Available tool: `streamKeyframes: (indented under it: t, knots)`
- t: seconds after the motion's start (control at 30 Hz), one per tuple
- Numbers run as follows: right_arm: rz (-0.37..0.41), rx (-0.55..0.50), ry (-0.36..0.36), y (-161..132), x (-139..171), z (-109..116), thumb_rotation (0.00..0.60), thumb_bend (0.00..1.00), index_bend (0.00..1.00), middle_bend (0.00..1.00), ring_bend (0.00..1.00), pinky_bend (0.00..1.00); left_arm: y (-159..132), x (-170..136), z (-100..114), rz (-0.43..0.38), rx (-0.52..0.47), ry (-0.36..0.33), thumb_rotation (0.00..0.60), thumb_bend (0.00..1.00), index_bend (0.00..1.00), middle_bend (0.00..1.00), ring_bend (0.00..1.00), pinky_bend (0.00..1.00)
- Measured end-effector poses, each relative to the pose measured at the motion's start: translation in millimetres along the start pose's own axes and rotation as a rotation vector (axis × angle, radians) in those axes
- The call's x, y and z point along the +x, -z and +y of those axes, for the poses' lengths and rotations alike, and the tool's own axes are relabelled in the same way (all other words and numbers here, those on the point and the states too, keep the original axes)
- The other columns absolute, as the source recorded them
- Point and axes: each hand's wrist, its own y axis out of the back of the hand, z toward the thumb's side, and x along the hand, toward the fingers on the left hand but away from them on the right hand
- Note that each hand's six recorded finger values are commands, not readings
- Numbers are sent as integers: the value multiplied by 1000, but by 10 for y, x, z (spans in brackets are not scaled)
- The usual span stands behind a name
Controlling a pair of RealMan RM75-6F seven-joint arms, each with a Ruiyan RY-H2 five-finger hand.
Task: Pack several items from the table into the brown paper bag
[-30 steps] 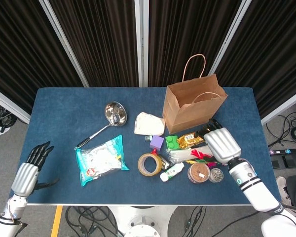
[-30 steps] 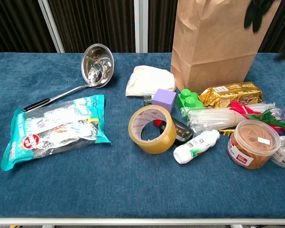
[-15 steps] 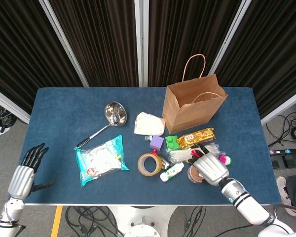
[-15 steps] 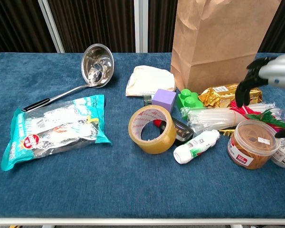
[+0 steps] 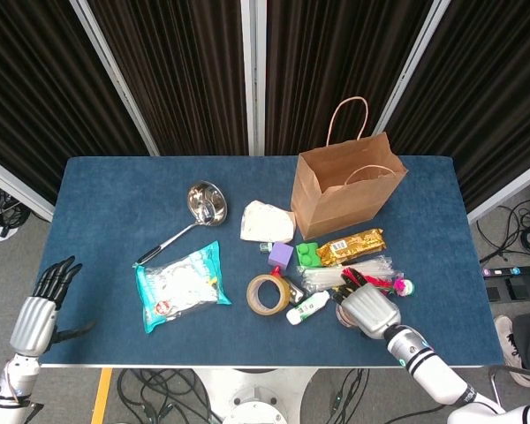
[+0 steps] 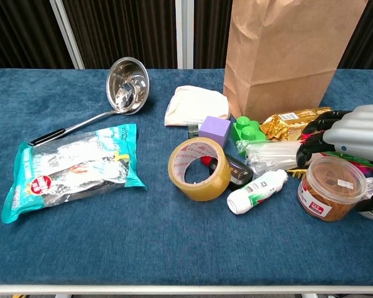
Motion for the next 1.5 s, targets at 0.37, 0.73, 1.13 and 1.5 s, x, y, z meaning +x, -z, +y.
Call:
streamKeyframes:
  t: [0.37, 0.73, 1.13, 1.5]
  knots:
    - [-32, 6, 3, 94, -80, -93, 600, 0, 255, 229, 52, 0, 4, 18, -59, 5, 4, -8, 600, 58, 87, 109, 0, 92]
    - [-48, -4, -25, 138, -211, -200, 600, 0, 253, 230, 64, 0, 58, 35, -84, 17, 7, -2, 600, 58, 87, 109, 0, 92]
    - [-57, -37, 64, 115, -209, -66, 600, 0, 515, 440, 333, 41, 70, 19, -95, 18, 3, 1, 600, 58, 87, 109, 0, 92]
    - [-32, -85, 232, 60, -87, 533, 600, 0, 516, 441, 335, 43, 42, 45, -41, 8, 10, -10, 600, 58, 87, 109, 0, 92]
